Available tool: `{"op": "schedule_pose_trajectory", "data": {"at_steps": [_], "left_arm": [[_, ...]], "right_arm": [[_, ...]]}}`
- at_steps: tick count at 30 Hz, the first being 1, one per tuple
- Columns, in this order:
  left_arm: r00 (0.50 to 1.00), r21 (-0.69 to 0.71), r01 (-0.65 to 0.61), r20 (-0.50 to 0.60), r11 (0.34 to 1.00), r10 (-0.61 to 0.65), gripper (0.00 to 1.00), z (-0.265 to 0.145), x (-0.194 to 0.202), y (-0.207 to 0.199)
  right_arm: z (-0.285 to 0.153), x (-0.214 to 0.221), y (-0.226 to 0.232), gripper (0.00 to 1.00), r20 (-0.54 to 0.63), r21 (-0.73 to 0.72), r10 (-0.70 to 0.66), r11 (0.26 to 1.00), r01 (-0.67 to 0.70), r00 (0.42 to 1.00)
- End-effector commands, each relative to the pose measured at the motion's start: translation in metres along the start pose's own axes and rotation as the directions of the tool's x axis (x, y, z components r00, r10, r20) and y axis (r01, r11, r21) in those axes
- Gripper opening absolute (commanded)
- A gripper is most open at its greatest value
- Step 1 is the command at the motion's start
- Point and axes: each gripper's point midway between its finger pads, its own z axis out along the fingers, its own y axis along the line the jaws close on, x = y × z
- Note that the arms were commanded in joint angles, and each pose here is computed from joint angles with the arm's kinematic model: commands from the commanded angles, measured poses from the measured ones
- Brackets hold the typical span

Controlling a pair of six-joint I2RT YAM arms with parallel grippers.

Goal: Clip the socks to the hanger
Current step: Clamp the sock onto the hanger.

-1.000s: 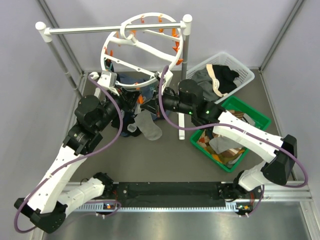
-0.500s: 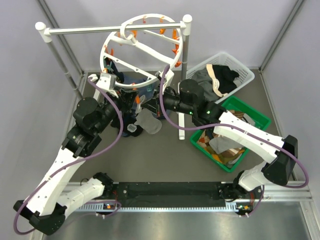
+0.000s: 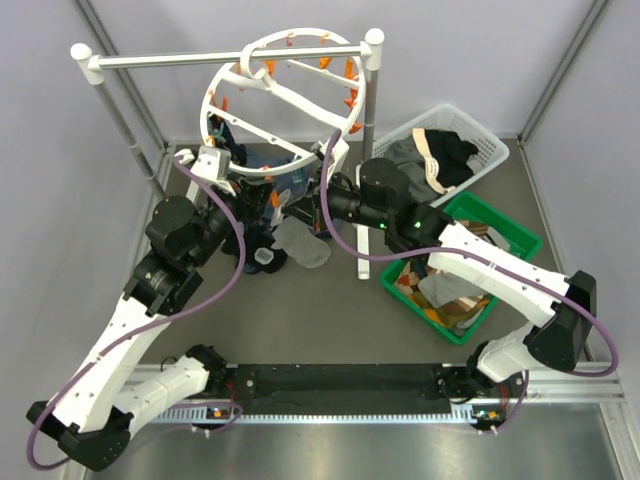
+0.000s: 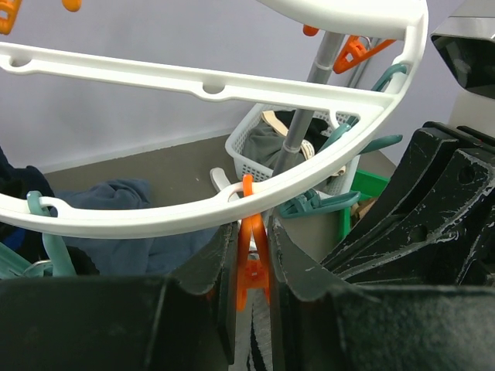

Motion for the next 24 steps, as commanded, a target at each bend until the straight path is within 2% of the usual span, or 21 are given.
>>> {"op": "schedule_pose_trajectory", "data": {"at_steps": [1, 10, 16, 24], "left_arm": [[0.997, 0.065, 0.024, 0.065, 0.998, -0.028, 0.00, 0.001, -0.016, -0.013], [0.997, 0.103, 0.054, 0.055, 0.993, -0.060, 0.00, 0.008, -0.011, -0.020], [0.999, 0.046, 0.015, 0.047, 0.999, -0.017, 0.00, 0.009, -0.002, -0.008], [0.999, 0.042, 0.004, 0.045, 0.999, -0.006, 0.00, 0.012, 0.006, -0.005]], "right_arm": [[-0.008, -0.036, 0.019, 0.00, 0.098, -0.042, -0.017, 0.999, 0.021, 0.995], [-0.006, -0.037, 0.019, 0.00, 0.097, -0.042, -0.014, 0.999, 0.018, 0.995], [-0.010, -0.043, 0.024, 0.00, 0.110, -0.054, -0.007, 0.998, 0.013, 0.994], [-0.014, -0.050, 0.026, 0.00, 0.125, -0.053, 0.010, 0.999, -0.003, 0.992]]}}
